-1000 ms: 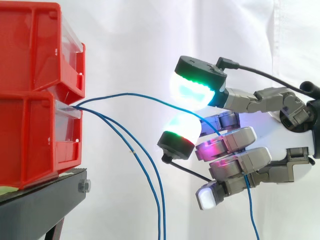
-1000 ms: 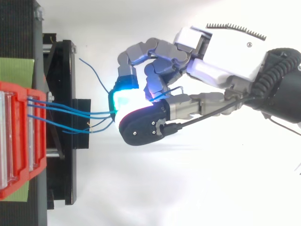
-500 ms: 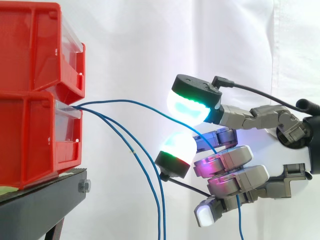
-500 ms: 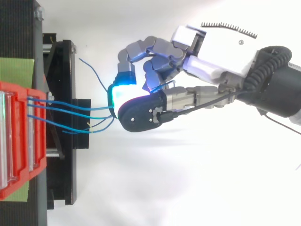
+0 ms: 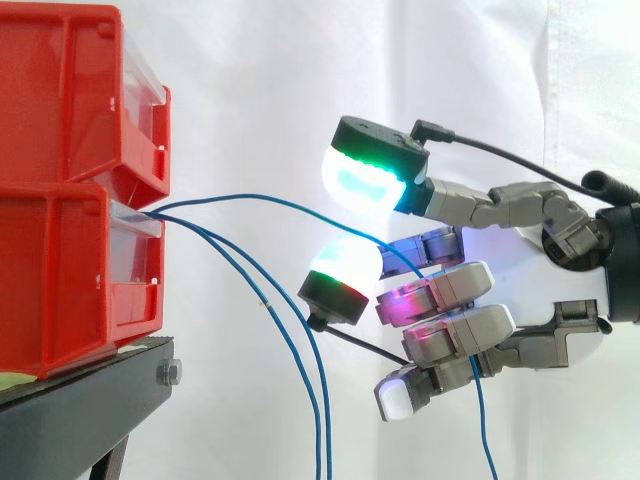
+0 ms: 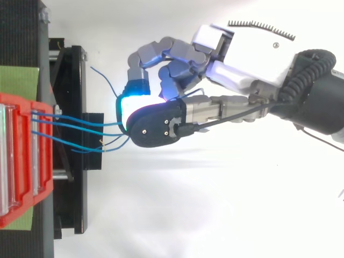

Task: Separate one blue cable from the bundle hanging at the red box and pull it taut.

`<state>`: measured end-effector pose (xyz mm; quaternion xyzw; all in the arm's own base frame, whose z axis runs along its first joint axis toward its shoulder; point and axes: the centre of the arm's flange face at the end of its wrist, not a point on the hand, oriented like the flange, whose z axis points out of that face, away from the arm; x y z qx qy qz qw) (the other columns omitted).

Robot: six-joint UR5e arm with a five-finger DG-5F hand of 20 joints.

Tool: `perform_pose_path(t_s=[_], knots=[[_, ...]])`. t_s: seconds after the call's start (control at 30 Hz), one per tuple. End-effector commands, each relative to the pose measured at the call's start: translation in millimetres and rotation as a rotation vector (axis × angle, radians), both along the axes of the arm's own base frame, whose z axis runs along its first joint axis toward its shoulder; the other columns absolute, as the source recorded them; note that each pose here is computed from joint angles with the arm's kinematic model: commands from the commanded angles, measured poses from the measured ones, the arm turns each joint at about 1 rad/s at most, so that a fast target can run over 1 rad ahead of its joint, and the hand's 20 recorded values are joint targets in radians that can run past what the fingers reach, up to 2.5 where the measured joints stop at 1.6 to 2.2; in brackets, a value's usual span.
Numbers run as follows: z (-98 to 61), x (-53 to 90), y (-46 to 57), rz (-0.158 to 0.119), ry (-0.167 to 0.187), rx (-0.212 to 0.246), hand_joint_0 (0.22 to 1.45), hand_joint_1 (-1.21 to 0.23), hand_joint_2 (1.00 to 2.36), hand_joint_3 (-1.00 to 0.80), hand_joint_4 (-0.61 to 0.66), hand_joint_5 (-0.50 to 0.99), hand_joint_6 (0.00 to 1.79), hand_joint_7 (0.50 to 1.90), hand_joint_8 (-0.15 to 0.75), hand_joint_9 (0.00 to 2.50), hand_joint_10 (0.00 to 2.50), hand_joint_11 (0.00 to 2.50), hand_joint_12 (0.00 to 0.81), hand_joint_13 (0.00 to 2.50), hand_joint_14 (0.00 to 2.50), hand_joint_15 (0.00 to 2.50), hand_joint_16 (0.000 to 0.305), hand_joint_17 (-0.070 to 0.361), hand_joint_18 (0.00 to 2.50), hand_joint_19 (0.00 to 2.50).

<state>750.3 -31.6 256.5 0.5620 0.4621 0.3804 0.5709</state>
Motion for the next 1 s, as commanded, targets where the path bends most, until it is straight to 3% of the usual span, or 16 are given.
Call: perform_pose_path(t_s=[0.0,0.1,0.33,0.6,0.7,0.77,0.97], knots=[[2.6,-0.5,0.1,0.001,0.011,-0.001,0.55,-0.58,1.00,-0.50,0.12,-0.17,0.86,1.28,0.252,0.69,2.05,0.92,0.316,0.96,1.03,1.18,0.048,0.108,0.75,0.72],[9.3,2.5,-0.4,-0.001,-0.001,0.000,0.56,-0.61,1.00,-0.50,0.12,-0.17,0.86,1.29,0.251,0.70,2.04,0.92,0.312,0.96,1.02,1.17,0.048,0.107,0.75,0.72],[11.9,1.7,0.1,-0.004,0.018,-0.006,0.61,-0.68,1.00,-0.50,0.12,-0.17,0.86,1.31,0.246,0.70,2.01,0.94,0.300,0.97,0.99,1.20,0.046,0.104,0.75,0.72],[12.1,1.8,-0.5,-0.011,0.015,-0.007,0.66,-0.73,1.01,-0.30,0.09,-0.17,0.87,1.38,0.235,0.71,2.02,0.95,0.302,0.97,0.99,1.19,0.046,0.103,0.76,0.72],[12.2,1.7,-0.7,-0.013,0.015,-0.007,0.65,-0.74,1.01,-0.39,0.08,-0.17,0.88,1.31,0.233,0.71,2.02,0.95,0.301,0.97,0.97,1.20,0.046,0.103,0.75,0.73],[12.2,1.7,-0.7,-0.013,0.015,-0.007,0.60,-0.70,1.00,-0.50,0.09,-0.17,0.88,1.29,0.235,0.71,2.02,0.94,0.303,0.97,0.93,1.22,0.046,0.104,0.74,0.73],[11.0,1.9,-1.6,-0.013,0.017,-0.007,0.50,-0.47,1.00,-0.50,0.12,-0.17,0.87,1.26,0.275,0.70,2.12,0.87,0.341,0.97,1.03,1.14,0.051,0.114,0.76,0.72]])
